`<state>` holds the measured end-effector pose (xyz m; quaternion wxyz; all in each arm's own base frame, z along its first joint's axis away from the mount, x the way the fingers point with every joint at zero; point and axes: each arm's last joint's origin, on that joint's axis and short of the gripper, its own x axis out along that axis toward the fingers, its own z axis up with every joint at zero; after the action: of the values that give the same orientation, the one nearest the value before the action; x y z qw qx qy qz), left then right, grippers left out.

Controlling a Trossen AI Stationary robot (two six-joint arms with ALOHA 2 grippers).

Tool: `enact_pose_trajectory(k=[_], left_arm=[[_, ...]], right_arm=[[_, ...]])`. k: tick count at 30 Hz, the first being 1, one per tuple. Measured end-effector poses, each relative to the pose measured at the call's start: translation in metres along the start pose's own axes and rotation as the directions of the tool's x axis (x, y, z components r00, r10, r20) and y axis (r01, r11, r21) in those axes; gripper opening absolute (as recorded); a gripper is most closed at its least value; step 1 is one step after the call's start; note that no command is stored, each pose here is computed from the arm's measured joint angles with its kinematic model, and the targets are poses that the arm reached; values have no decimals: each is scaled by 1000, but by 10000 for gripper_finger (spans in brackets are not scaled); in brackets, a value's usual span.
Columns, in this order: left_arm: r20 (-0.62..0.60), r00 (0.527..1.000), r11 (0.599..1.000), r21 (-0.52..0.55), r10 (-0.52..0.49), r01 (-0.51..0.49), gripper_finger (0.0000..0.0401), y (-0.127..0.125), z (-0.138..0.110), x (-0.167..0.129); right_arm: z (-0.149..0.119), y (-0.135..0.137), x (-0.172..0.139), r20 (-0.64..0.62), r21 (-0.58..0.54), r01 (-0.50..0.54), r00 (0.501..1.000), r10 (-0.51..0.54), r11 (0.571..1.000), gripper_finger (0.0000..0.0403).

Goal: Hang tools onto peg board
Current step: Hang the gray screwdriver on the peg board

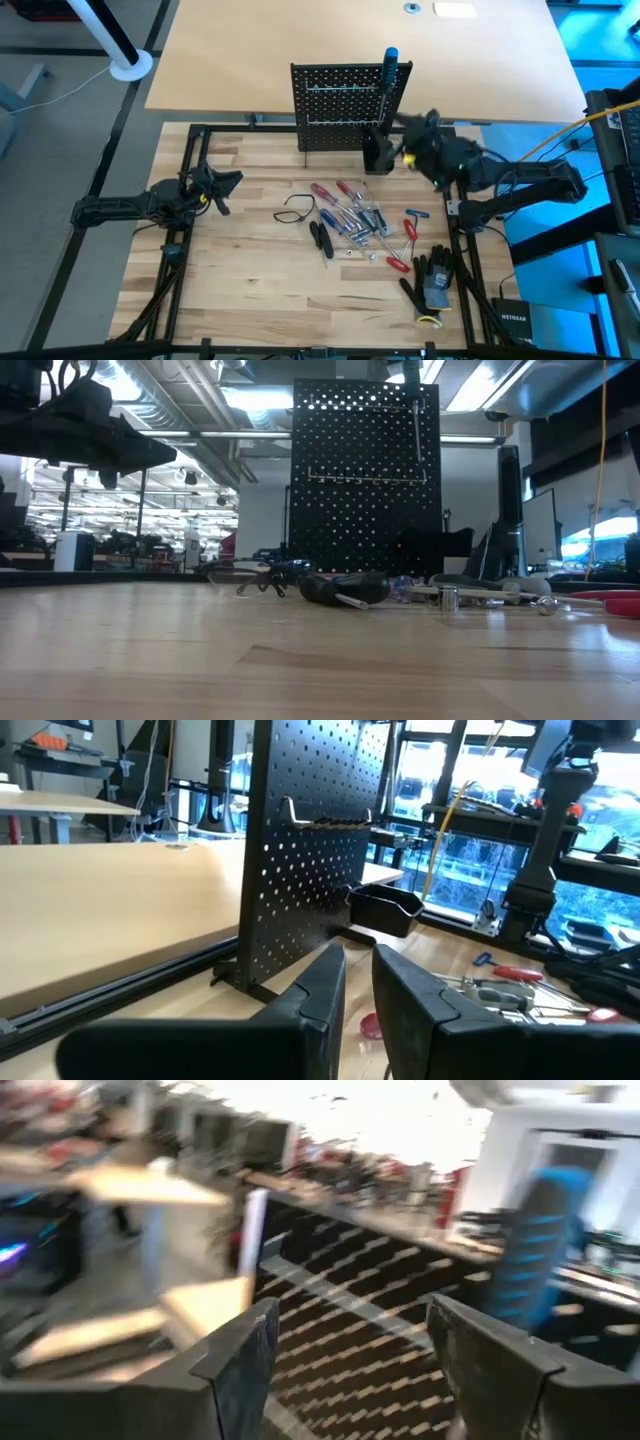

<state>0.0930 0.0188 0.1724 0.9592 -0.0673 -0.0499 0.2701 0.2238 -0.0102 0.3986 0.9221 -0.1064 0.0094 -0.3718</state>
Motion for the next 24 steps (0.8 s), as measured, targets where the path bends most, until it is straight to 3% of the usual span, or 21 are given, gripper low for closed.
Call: enact_pose_trajectory(k=[4,9,16,20,24], left_arm=[[-3,1000,1000,-3,-19,19,45,-1,0,0],[-5,1000,1000,0,-31,31,45,-1,0,0],[-5,999,999,1,-32,32,45,-1,0,0],[-5,999,999,1,-32,32,45,-1,0,0],[-4,999,999,1,-32,32,45,-1,0,0]], right_arm=[[-9,22,-17,-80,-24,-166,983,164,986,256],[-24,41,-35,-203,64,-289,933,296,955,256],[-54,61,-43,-433,207,-388,787,440,898,256],[-74,72,-42,-566,249,-364,697,439,898,256],[-95,81,-41,-687,200,-313,631,361,929,256]])
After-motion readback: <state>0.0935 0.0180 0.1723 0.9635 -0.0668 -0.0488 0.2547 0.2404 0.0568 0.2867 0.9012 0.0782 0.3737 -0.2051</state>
